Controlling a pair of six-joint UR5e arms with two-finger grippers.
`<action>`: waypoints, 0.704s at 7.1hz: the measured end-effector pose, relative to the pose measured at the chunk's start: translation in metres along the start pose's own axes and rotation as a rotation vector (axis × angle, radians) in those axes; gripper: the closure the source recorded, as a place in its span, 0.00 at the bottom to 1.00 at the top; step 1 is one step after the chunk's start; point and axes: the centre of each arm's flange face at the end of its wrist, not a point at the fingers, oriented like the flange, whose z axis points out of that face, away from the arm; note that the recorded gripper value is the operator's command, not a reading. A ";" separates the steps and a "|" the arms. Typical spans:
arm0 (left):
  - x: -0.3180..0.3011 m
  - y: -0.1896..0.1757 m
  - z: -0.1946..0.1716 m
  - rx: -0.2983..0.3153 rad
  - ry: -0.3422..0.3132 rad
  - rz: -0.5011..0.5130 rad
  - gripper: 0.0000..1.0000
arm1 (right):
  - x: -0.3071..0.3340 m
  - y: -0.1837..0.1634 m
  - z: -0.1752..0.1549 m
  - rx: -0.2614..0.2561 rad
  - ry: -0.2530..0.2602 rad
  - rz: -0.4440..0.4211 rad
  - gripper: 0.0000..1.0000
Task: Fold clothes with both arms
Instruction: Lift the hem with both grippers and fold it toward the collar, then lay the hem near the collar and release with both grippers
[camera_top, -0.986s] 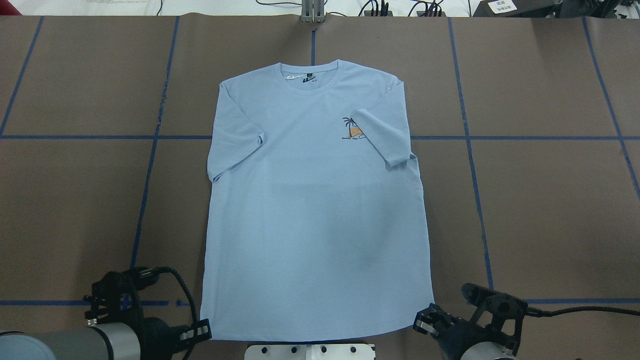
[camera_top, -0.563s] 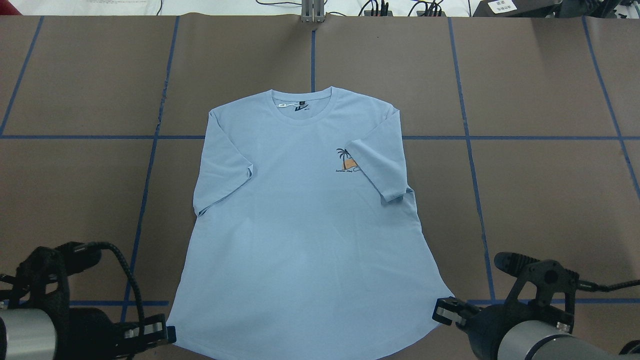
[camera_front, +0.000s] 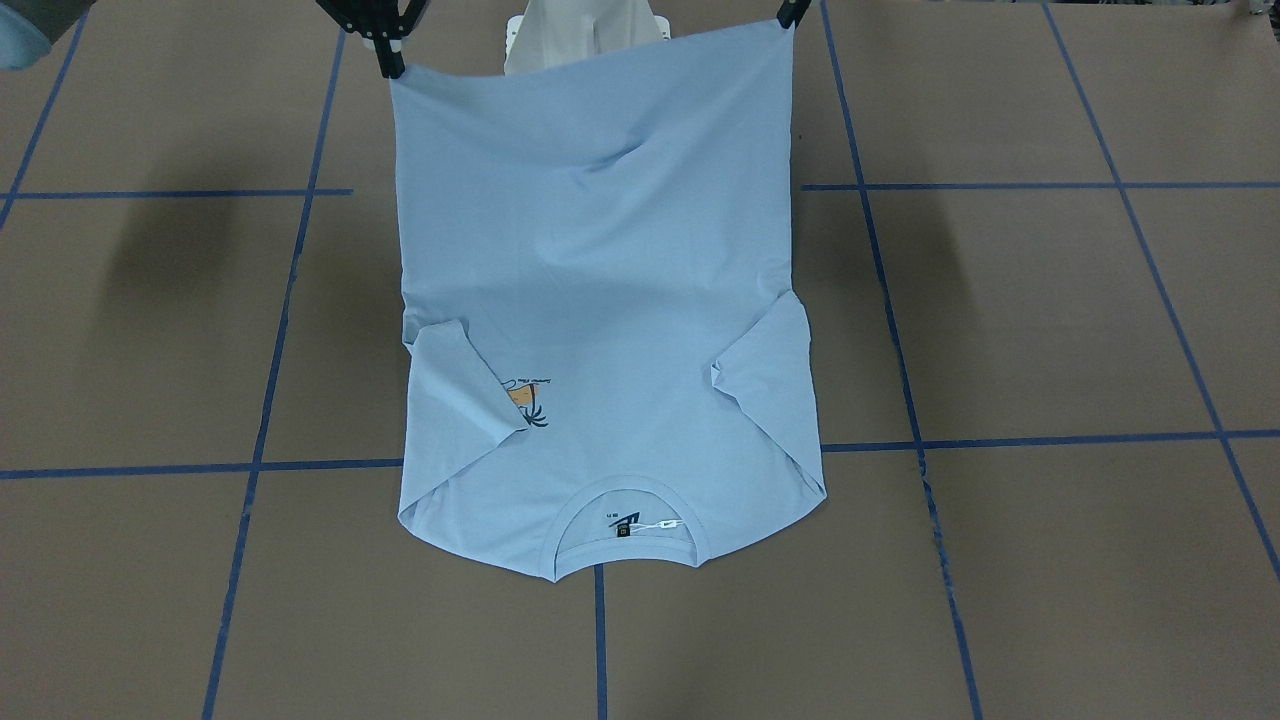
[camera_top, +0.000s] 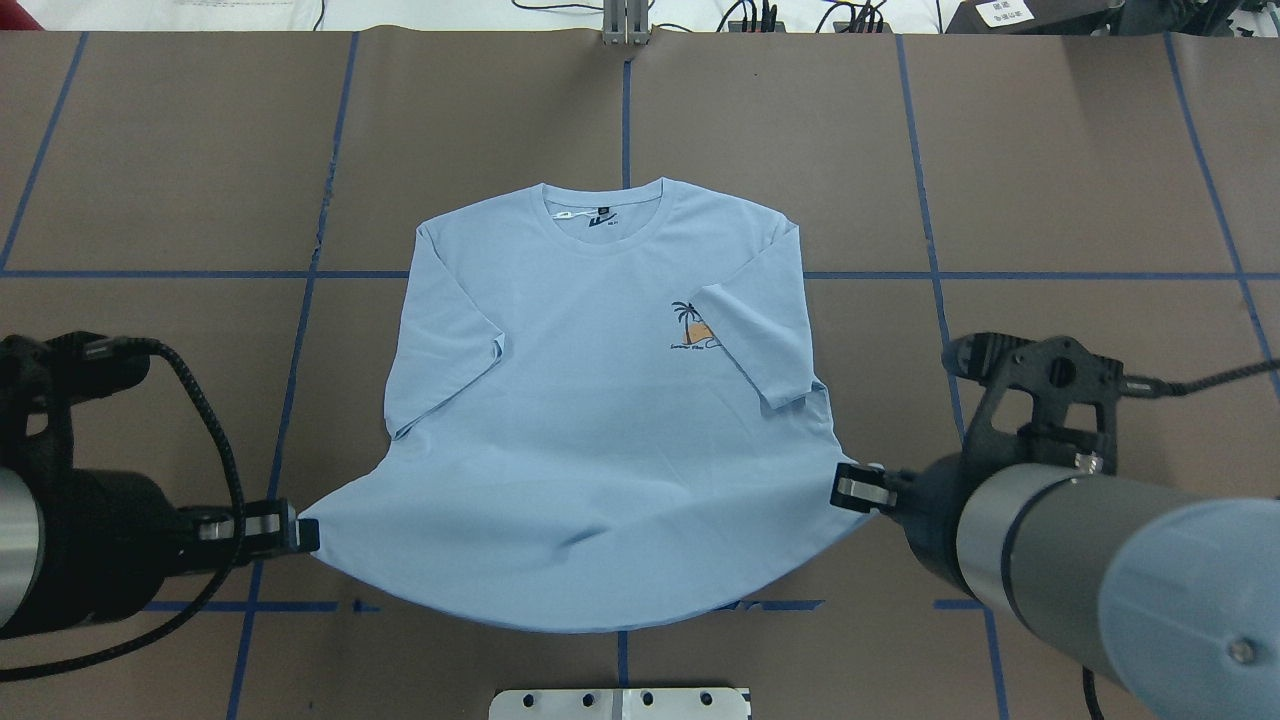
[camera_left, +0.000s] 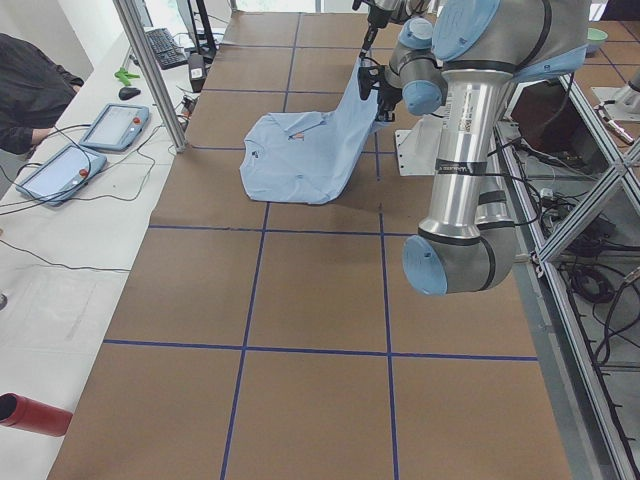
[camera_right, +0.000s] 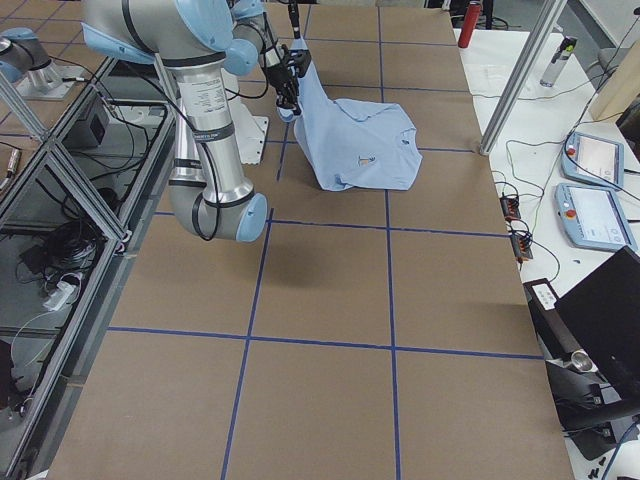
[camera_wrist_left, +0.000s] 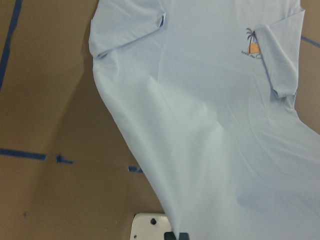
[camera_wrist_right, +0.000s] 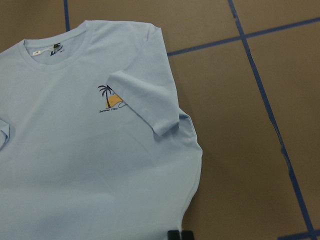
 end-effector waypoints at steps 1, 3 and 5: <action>0.010 -0.025 0.027 0.039 -0.036 0.028 1.00 | -0.015 -0.027 0.028 0.014 0.014 -0.004 1.00; 0.017 -0.077 0.070 0.104 -0.117 0.061 1.00 | -0.029 -0.086 0.097 0.045 0.035 -0.010 1.00; 0.009 -0.137 0.098 0.161 -0.209 0.091 1.00 | -0.034 -0.133 0.149 0.073 0.073 -0.012 1.00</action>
